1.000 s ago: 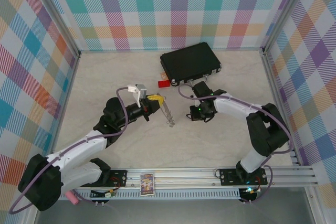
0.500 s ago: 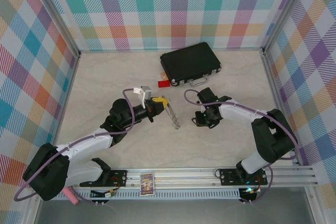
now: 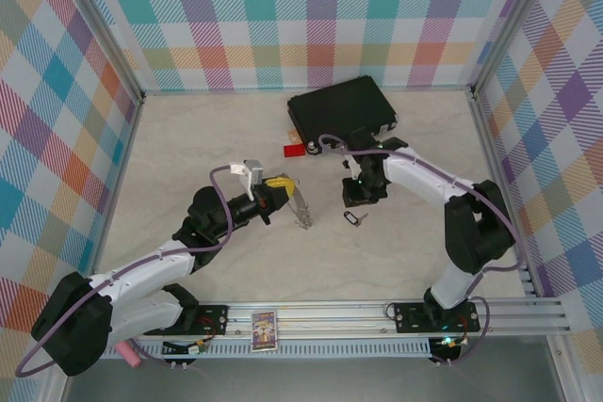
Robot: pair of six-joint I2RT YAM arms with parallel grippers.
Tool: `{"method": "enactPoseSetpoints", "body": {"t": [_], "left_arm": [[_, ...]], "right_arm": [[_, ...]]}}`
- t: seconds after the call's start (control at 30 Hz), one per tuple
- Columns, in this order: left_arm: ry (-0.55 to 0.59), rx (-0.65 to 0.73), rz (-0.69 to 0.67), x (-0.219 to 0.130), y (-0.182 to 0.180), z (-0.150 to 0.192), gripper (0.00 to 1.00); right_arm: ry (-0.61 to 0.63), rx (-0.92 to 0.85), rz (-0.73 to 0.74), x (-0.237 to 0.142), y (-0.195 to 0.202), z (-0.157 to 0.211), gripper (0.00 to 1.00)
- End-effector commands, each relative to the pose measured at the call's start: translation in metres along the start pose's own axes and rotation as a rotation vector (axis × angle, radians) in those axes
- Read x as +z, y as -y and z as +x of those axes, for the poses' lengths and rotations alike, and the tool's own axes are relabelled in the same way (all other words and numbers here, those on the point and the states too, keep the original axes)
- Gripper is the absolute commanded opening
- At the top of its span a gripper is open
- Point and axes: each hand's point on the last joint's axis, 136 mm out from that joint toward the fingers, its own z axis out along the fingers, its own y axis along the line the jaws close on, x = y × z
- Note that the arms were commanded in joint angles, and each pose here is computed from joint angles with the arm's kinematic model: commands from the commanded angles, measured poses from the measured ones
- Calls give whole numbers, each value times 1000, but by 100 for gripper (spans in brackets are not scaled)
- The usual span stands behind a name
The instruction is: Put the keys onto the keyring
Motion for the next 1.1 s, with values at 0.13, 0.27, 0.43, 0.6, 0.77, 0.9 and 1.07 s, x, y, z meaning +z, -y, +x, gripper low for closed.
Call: {"method": "enactPoseSetpoints", "body": {"t": [0.13,0.27,0.43,0.6,0.77,0.9,1.07], "left_arm": [[44,10,35,-1,10,-8,0],[38,7,35,-1,10,-6,0],[45,4,41,-2,12,-7,0],[44,2,47,-3,14,-7,0],[43,-3,50,-2,14,-6,0],[40,-6,54,-2,14,-5,0],[45,-2,52,-3,15,-7,0]], "right_arm": [[-267,-39,28,4,3,24,27],[-320,-26,27,13,2,25,26],[-371,-19,33,25,5,31,25],[-414,-6,39,34,8,39,24],[-431,-7,48,43,9,37,22],[-441,-9,59,49,11,34,21],[-457,-6,62,55,13,36,18]]}}
